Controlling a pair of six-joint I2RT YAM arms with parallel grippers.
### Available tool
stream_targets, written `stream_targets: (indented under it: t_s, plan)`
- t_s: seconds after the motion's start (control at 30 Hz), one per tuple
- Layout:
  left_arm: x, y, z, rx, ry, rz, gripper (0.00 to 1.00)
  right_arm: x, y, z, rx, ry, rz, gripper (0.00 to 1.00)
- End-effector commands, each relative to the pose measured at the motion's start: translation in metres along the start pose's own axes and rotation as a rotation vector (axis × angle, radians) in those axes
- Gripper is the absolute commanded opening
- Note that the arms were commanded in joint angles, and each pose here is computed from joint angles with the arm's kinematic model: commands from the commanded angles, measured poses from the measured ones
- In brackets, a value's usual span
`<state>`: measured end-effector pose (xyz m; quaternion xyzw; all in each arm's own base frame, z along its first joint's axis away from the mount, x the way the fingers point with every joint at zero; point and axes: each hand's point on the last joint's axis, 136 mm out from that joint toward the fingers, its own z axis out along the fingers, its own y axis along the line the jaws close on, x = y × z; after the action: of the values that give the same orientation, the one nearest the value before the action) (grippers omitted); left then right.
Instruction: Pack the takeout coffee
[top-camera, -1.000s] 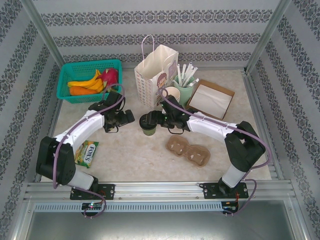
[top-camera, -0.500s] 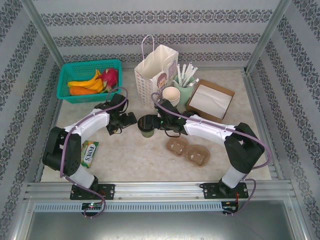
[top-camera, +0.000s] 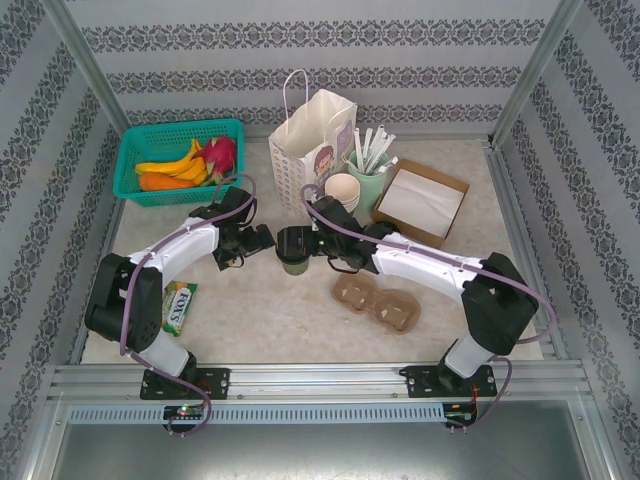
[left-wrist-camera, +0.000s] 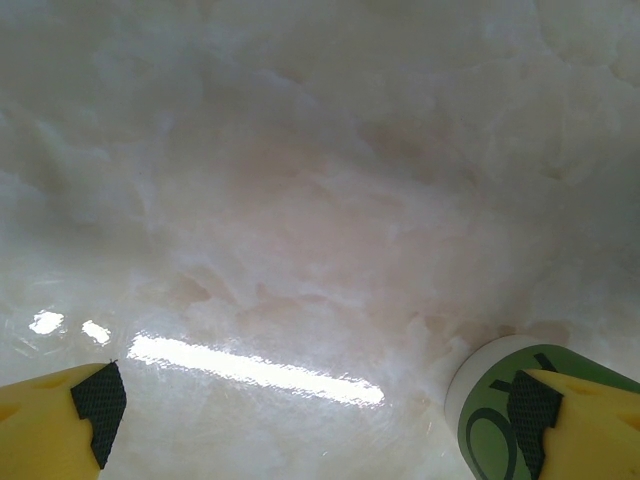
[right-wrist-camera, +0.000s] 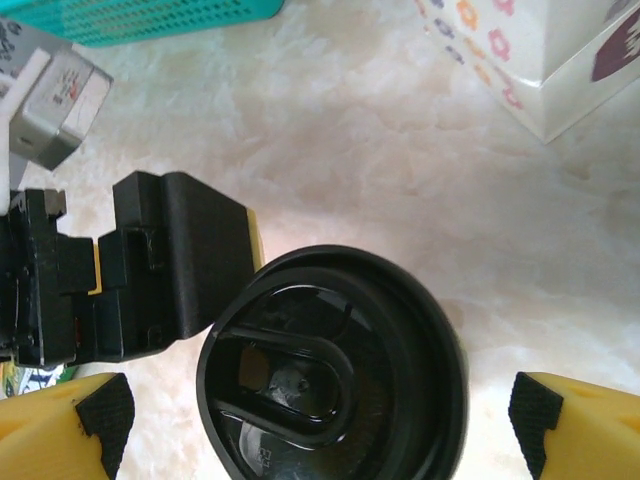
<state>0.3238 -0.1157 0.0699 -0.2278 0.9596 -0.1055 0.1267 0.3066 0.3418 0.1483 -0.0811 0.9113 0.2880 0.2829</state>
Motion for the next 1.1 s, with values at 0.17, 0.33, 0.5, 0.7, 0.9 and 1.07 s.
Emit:
stream_targets:
  t_s: [0.17,0.33,0.5,0.7,0.9,1.07]
  plan:
    - [0.001,0.002,0.000,-0.009,0.010,-0.001,0.99,0.009,0.000,0.013,0.036,0.051,-0.053,0.98]
    - [0.002,0.002,0.002,-0.005,0.015,0.000,1.00,0.014,-0.002,0.017,0.041,0.075,-0.052,0.98]
    - [0.003,0.002,0.002,-0.007,0.022,0.003,1.00,0.019,0.003,0.022,0.018,0.108,-0.051,0.98]
    - [0.004,0.002,0.002,-0.004,0.026,0.004,1.00,0.022,-0.008,0.026,0.072,0.113,-0.041,0.98]
    - [0.004,0.001,0.001,-0.002,0.026,0.009,1.00,0.030,-0.019,0.030,0.118,0.139,-0.031,0.94]
    - [0.005,0.000,0.002,0.005,0.033,0.008,1.00,0.038,-0.025,0.035,0.133,0.163,-0.025,0.84]
